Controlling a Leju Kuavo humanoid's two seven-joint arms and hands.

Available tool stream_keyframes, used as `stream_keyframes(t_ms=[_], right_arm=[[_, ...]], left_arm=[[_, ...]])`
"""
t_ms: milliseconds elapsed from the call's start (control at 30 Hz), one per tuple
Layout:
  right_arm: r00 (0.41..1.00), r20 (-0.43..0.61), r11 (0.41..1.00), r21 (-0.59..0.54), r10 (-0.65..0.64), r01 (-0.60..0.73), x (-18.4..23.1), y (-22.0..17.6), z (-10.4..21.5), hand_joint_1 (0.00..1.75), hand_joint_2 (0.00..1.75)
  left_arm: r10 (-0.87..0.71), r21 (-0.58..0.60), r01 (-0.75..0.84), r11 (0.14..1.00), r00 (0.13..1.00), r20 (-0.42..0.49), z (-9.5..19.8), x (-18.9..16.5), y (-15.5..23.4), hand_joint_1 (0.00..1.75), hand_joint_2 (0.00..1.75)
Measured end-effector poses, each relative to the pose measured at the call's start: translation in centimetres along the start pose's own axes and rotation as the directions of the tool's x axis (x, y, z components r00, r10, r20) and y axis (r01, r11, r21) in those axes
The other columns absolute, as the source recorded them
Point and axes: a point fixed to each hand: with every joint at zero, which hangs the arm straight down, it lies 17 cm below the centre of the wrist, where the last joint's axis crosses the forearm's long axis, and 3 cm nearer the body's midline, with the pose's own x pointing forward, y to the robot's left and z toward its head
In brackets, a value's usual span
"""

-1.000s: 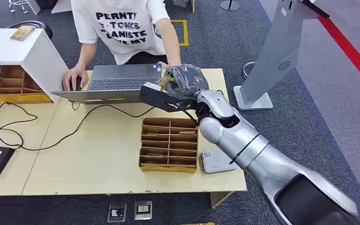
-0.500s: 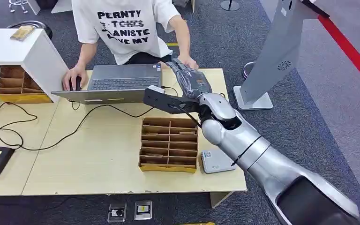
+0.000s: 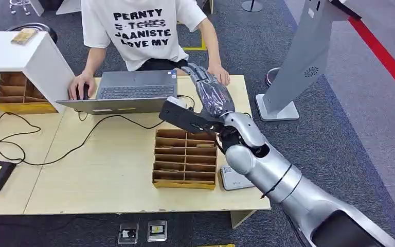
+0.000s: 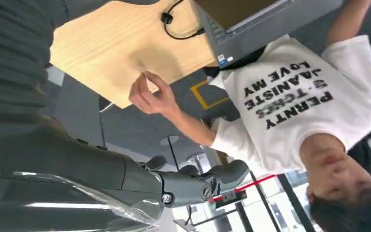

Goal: Pass the card to the sensor for recognition and then transmit it.

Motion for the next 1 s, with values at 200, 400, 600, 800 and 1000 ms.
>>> stream_keyframes(t_ms=[200, 400, 600, 800, 1000], right_arm=[[0.998, 0.033, 0.992, -0.105, -0.062, 0.065, 1.6, -3.1, 1.9, 0.0, 1.75], [0.999, 0.017, 0.981, -0.19, -0.044, 0.046, 0.8, -5.9, 4.9, 0.0, 1.75], [0.998, -0.027, 0.981, -0.181, 0.062, -0.066, -0.2, -6.3, 8.4, 0.0, 1.75], [0.981, -0.055, 0.971, -0.144, 0.186, -0.192, -0.8, -6.0, 11.2, 0.0, 1.75], [0.96, -0.087, 0.961, -0.053, 0.265, -0.27, -2.0, -4.4, 13.2, 0.0, 1.75]], left_arm=[[0.037, 0.008, -0.037, 0.999, 0.999, -0.021, 0.0, -0.3, 0.0, 0.63, 1.75], [0.053, 0.009, -0.052, 0.999, 0.998, -0.027, 0.0, -0.5, -0.2, 0.61, 1.75], [0.063, 0.004, -0.063, 0.998, 0.998, -0.03, 0.1, -0.5, -0.4, 0.61, 1.75], [0.08, 0.0, -0.08, 0.997, 0.996, -0.034, 0.1, -0.5, -0.6, 0.61, 1.75], [0.091, -0.001, -0.091, 0.996, 0.995, -0.033, 0.1, -0.5, -0.7, 0.61, 1.75]])
